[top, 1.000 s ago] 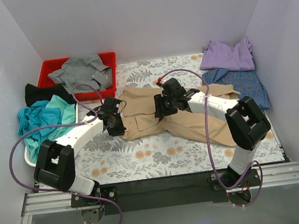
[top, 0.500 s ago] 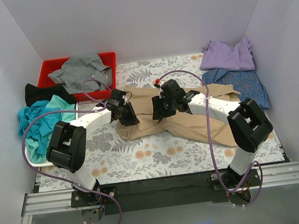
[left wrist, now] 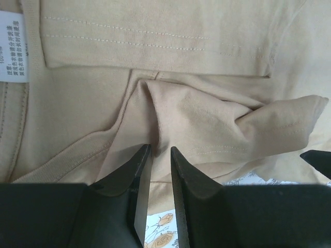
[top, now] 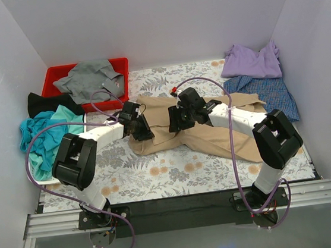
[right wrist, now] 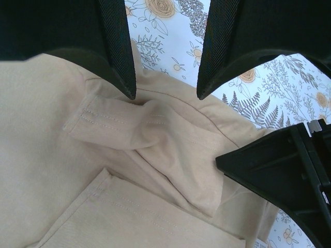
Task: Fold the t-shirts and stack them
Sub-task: Fold the tshirt
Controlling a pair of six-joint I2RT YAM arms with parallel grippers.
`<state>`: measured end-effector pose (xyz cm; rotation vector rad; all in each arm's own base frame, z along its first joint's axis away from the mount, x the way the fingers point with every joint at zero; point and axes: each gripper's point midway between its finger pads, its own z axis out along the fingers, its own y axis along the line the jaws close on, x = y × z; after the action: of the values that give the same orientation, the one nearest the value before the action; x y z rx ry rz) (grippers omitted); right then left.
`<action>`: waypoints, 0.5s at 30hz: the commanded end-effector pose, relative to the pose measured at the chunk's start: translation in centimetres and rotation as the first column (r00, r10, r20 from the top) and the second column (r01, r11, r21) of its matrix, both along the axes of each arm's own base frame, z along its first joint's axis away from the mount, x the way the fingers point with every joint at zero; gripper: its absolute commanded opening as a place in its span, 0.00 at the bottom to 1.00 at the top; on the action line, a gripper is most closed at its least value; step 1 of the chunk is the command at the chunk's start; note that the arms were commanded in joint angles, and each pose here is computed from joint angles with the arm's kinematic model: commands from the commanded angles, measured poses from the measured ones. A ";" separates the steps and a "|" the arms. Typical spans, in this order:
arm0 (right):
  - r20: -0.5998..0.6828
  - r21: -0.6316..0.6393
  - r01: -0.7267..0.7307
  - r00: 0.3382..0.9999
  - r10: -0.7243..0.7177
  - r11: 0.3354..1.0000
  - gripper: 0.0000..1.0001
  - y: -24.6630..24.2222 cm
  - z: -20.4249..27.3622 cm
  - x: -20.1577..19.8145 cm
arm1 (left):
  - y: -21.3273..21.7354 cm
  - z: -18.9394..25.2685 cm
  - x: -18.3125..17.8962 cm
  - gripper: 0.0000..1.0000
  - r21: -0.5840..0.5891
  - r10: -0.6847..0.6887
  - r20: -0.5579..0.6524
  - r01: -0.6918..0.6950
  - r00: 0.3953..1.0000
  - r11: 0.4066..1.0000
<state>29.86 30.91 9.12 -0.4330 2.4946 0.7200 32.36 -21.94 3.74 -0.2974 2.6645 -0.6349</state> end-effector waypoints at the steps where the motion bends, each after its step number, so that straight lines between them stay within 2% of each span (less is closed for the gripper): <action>1: 0.045 0.032 -0.010 0.999 0.009 0.999 0.57 0.3 1.6 0.3 | 0.1 -0.2 0.4 0.20 0.007 0.011 0.027 -0.012 1.000 1.000; 3: 0.042 0.031 -0.009 0.999 0.008 0.999 0.57 0.3 1.5 0.2 | -0.1 -0.4 0.4 0.18 0.002 0.008 0.023 -0.008 1.000 1.000; 5: 0.041 0.027 -0.003 0.999 0.001 1.000 0.57 0.1 1.4 0.2 | -0.4 -0.6 0.2 0.08 -0.013 -0.005 0.021 0.005 1.000 1.000; 6: 0.041 0.027 -0.003 0.999 0.001 1.000 0.57 0.1 1.4 0.2 | -0.4 -0.6 0.2 0.08 -0.016 -0.007 0.021 0.007 1.000 1.000; 7: 0.041 0.027 -0.003 0.999 0.001 1.000 0.57 0.1 1.4 0.2 | -0.5 -0.6 0.2 0.00 -0.020 -0.008 0.021 0.008 1.000 1.000; 11: 0.046 0.026 0.002 0.999 -0.003 1.000 0.57 0.0 1.5 0.2 | -1.1 0.3 0.4 0.00 -0.044 -0.031 0.039 0.033 0.999 0.999; 15: 0.076 0.010 0.028 0.997 -0.029 1.000 0.56 -0.8 2.1 0.4 | -1.7 3.8 1.8 0.00 -0.054 -0.051 0.102 0.056 0.994 0.997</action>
<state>29.85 30.60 9.09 -0.4259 2.4926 0.7042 32.44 -22.38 3.17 -0.2839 2.6664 -0.6630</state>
